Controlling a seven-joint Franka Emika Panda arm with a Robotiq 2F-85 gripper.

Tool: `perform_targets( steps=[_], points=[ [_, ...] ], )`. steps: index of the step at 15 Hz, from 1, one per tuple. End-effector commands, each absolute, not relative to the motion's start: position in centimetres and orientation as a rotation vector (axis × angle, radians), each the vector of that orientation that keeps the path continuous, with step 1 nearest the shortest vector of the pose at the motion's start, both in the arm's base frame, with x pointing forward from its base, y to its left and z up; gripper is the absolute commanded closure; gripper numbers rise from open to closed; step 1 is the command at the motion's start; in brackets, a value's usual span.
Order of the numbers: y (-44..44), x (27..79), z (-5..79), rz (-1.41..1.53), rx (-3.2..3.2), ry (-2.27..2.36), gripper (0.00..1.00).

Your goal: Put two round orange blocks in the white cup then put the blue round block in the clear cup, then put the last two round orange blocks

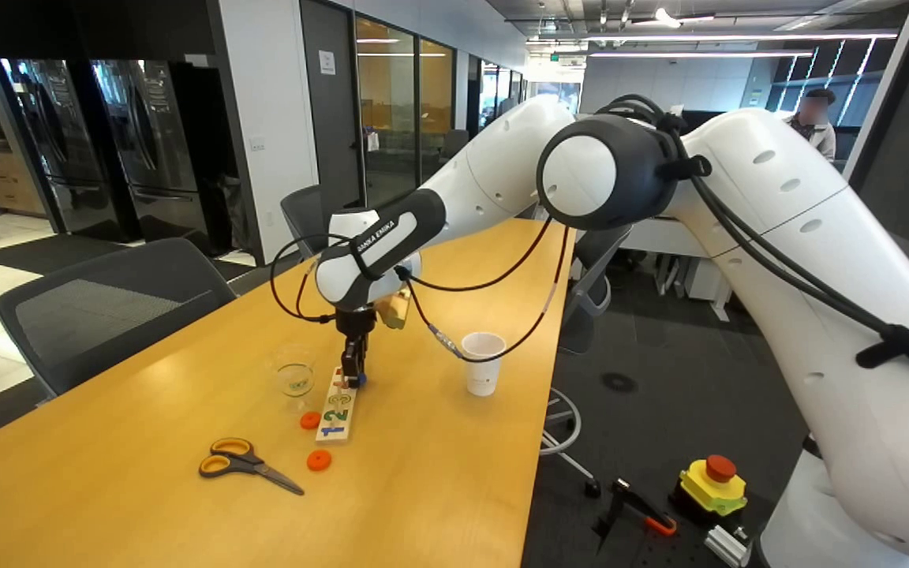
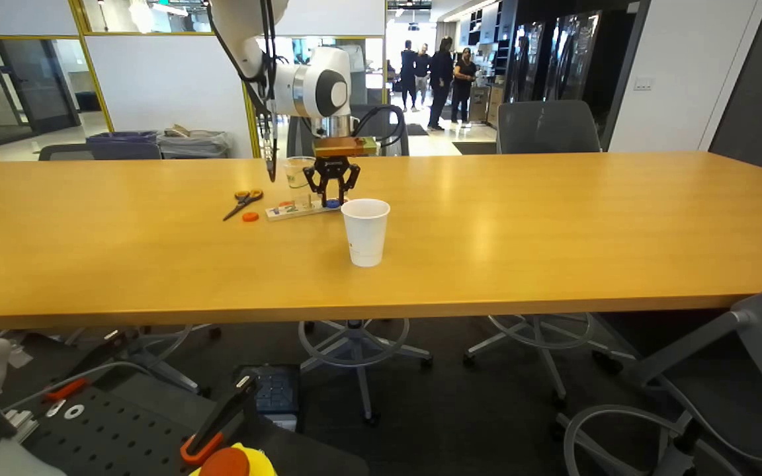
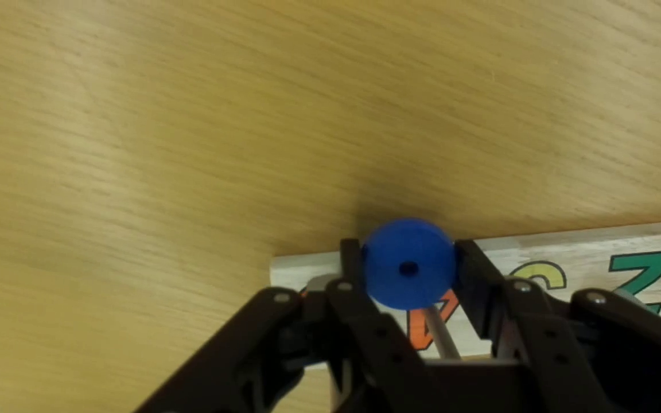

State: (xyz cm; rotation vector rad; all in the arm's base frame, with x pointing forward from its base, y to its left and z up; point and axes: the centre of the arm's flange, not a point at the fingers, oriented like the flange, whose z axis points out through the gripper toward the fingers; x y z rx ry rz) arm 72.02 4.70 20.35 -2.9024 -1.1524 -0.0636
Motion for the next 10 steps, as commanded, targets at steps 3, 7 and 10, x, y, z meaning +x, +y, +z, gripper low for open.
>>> perform_targets(
  steps=[3, 7, 10],
  points=[
    [4.2, 69.5, 24.3, -0.119, -3.059, -1.087, 0.81],
    [4.6, 67.4, 27.6, -0.165, -3.120, -1.011, 0.81],
    [6.3, 66.2, 30.7, -0.256, -3.116, -0.925, 0.81]
  ],
)
